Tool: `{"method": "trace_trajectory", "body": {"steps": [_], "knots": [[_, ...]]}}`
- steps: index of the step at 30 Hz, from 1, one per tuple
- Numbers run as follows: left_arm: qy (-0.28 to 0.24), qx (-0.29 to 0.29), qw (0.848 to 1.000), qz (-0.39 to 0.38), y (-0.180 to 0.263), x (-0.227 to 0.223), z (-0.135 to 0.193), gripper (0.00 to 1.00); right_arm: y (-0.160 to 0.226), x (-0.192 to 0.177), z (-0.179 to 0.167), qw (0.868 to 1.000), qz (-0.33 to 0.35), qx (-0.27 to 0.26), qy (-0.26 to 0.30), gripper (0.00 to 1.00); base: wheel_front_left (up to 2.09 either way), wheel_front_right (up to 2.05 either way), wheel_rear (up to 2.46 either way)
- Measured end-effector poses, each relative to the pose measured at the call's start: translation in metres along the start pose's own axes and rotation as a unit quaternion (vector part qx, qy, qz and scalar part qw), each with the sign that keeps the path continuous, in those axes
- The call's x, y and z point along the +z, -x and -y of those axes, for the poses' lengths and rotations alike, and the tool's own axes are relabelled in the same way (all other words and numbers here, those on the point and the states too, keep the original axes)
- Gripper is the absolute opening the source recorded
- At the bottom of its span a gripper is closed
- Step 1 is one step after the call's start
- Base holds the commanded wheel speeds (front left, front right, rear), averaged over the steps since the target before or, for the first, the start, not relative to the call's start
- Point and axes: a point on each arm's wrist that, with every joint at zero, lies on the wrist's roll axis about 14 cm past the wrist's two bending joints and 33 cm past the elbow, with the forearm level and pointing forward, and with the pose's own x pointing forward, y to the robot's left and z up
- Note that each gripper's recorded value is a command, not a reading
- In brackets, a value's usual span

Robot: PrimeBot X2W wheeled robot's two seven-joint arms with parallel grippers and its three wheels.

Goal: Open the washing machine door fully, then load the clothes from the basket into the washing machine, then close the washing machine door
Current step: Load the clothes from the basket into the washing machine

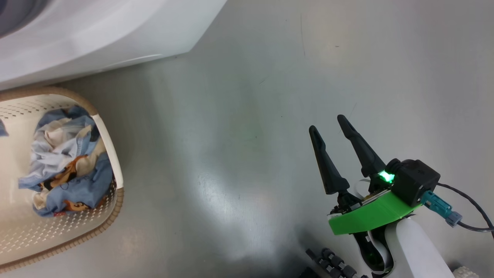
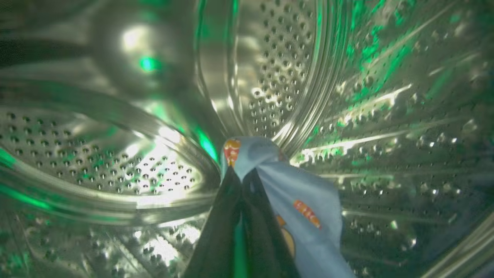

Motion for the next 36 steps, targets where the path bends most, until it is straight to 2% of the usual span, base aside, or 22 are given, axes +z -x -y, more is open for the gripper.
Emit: {"method": "trace_trajectory", "body": {"steps": [2,5,6,7,8,9,10,20,36], "knots": [[-0.001,0.001,1.000,0.027,-0.002,0.016,0.000,0.00,0.000,0.000,0.000,1.000,0.000,0.000,-0.001,1.00,0.00,0.00,0.00],[0.008,0.007,1.000,0.016,0.004,0.008,-0.001,0.00,0.001,0.001,-0.001,1.000,0.001,0.000,-0.001,1.00,0.00,0.00,0.00],[0.008,0.007,1.000,0.006,0.007,0.002,0.000,0.17,0.001,0.002,-0.001,1.000,0.002,0.001,-0.001,1.00,0.00,0.00,0.00],[0.013,0.009,1.000,-0.005,0.010,-0.005,0.000,0.17,0.001,0.003,-0.001,1.000,0.003,0.002,-0.001,1.00,0.00,0.00,0.00],[0.017,0.013,1.000,-0.016,0.013,-0.011,-0.002,0.81,0.001,0.003,-0.002,1.000,0.004,0.002,-0.002,1.00,0.00,0.00,0.00],[0.018,0.015,0.999,-0.022,0.015,-0.014,-0.003,0.81,0.001,0.004,-0.002,1.000,0.004,0.003,-0.002,1.00,0.00,0.00,0.00],[0.018,0.017,0.999,-0.027,0.016,-0.016,-0.004,1.00,0.001,0.005,-0.003,1.000,0.006,0.004,-0.002,1.00,0.00,0.00,0.00],[0.051,0.039,0.996,-0.068,0.029,-0.027,-0.010,1.00,0.000,0.012,-0.010,1.000,0.017,0.013,-0.005,1.00,0.00,0.00,0.00],[0.083,0.050,0.994,-0.052,0.058,-0.005,-0.004,1.00,-0.005,0.028,-0.024,0.999,0.041,0.034,-0.006,1.00,0.00,0.00,0.00]]}}
